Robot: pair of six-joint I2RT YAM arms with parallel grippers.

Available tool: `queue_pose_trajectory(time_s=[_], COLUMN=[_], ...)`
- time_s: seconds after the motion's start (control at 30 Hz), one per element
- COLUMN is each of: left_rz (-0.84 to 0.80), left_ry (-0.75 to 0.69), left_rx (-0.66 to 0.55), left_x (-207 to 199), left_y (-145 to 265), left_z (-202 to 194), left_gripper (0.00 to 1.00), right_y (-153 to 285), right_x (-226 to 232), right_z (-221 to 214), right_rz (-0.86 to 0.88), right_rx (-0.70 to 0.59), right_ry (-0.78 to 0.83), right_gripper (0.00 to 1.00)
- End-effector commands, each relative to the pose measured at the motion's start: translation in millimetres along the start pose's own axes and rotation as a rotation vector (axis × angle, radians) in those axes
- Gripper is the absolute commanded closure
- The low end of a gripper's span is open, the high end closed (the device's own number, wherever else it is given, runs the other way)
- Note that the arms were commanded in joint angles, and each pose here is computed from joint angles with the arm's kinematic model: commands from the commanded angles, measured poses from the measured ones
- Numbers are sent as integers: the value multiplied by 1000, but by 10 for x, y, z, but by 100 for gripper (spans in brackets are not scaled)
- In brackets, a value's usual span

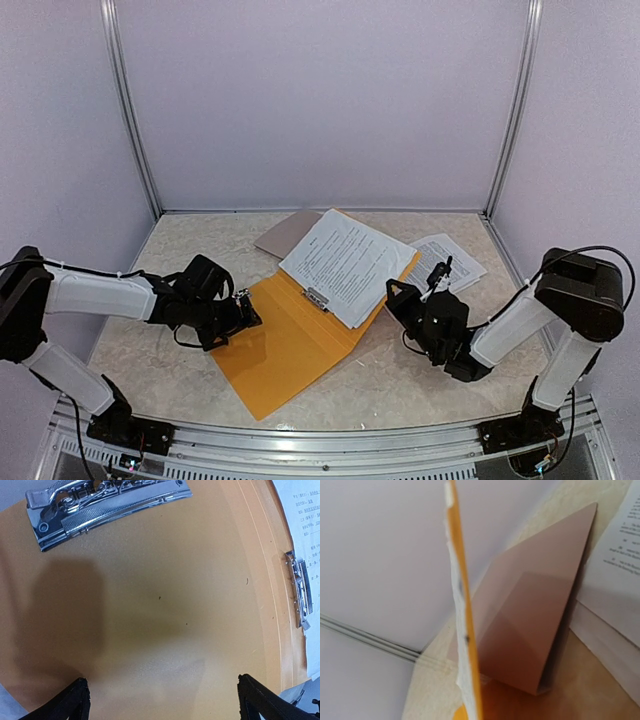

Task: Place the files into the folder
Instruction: Rotate the folder with some files at the center of the board.

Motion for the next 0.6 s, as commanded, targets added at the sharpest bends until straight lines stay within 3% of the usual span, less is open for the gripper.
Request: queue_pose_trajectory(time_s=[0.0, 0.27, 0.57], left_rz=[161, 155, 145], left_ry=[-18, -36, -47], left_rx=[20, -41, -119], left_x=[318, 277, 78], left_y=[-23, 193, 361], left_z=[-22, 108, 348], left_gripper=[1, 1, 1], right_y=[88, 337, 738], right_x=[-44, -110, -287], right_z=[-125, -292, -198], right_rz=[-33, -75, -195], right_rx=[113, 231, 197], right_ry=[60, 150, 203], right_gripper=[100, 100, 92])
Point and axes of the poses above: each gripper's point midway between its finger pads, its own y axis back along the fingers, its own x axis along the line the jaws close on, z = x × y, the point moved 9 cm from there along y, back along the fingers, and after that the axes turned 11 degrees about y, right-handed, at the moved point
